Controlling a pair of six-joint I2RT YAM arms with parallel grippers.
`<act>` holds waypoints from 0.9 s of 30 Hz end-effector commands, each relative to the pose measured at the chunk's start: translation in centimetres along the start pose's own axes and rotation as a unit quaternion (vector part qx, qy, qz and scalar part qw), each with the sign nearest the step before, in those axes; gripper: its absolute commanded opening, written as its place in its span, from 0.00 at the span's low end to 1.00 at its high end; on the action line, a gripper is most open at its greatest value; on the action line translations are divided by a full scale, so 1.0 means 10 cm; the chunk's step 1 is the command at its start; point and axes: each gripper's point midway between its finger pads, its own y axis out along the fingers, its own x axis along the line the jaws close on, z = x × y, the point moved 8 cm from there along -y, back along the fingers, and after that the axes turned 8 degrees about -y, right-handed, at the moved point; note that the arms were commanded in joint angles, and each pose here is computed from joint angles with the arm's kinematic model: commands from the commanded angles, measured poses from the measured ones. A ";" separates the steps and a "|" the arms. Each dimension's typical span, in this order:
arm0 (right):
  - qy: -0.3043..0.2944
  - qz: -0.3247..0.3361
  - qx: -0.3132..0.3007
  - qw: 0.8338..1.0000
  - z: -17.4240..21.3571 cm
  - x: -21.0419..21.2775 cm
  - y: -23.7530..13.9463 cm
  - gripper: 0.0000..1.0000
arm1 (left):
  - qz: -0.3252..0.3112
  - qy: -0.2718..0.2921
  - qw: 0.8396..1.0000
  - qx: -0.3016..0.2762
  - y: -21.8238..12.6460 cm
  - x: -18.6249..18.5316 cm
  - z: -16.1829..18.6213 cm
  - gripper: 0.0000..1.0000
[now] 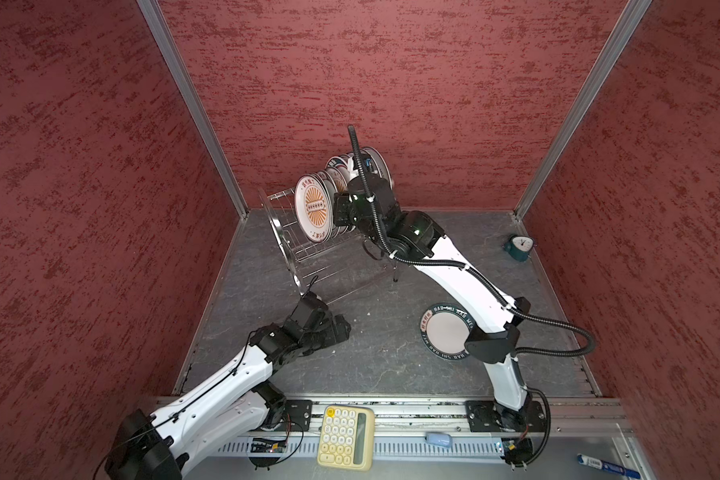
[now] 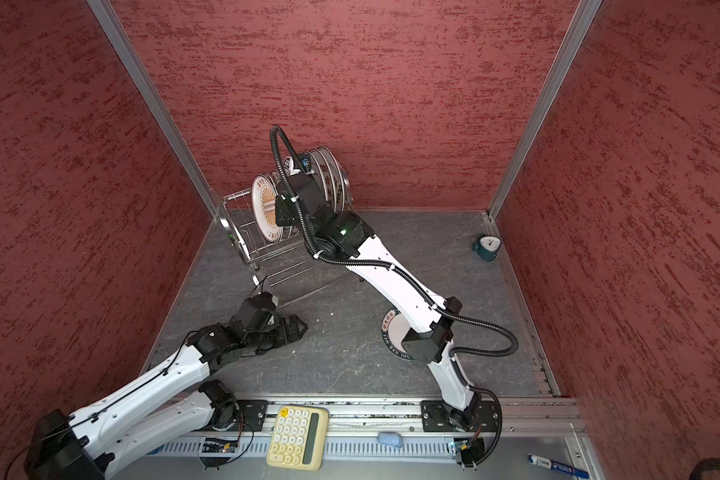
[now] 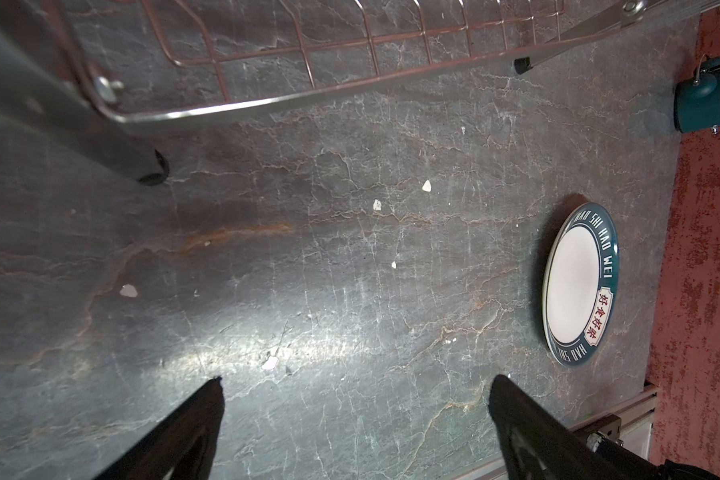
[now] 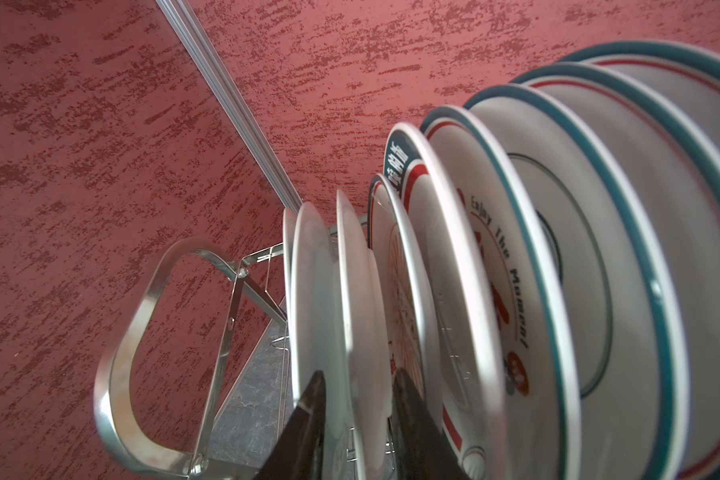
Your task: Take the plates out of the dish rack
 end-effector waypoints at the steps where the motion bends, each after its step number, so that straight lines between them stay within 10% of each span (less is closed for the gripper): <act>1: 0.022 -0.028 -0.036 0.999 -0.24 0.07 -0.23 0.29 | 0.007 0.007 1.000 -0.002 0.00 0.02 0.01 0.99; 27: 0.014 0.000 0.003 1.000 0.00 -0.06 0.09 0.23 | 0.006 0.003 1.000 -0.005 -0.02 0.05 0.01 0.99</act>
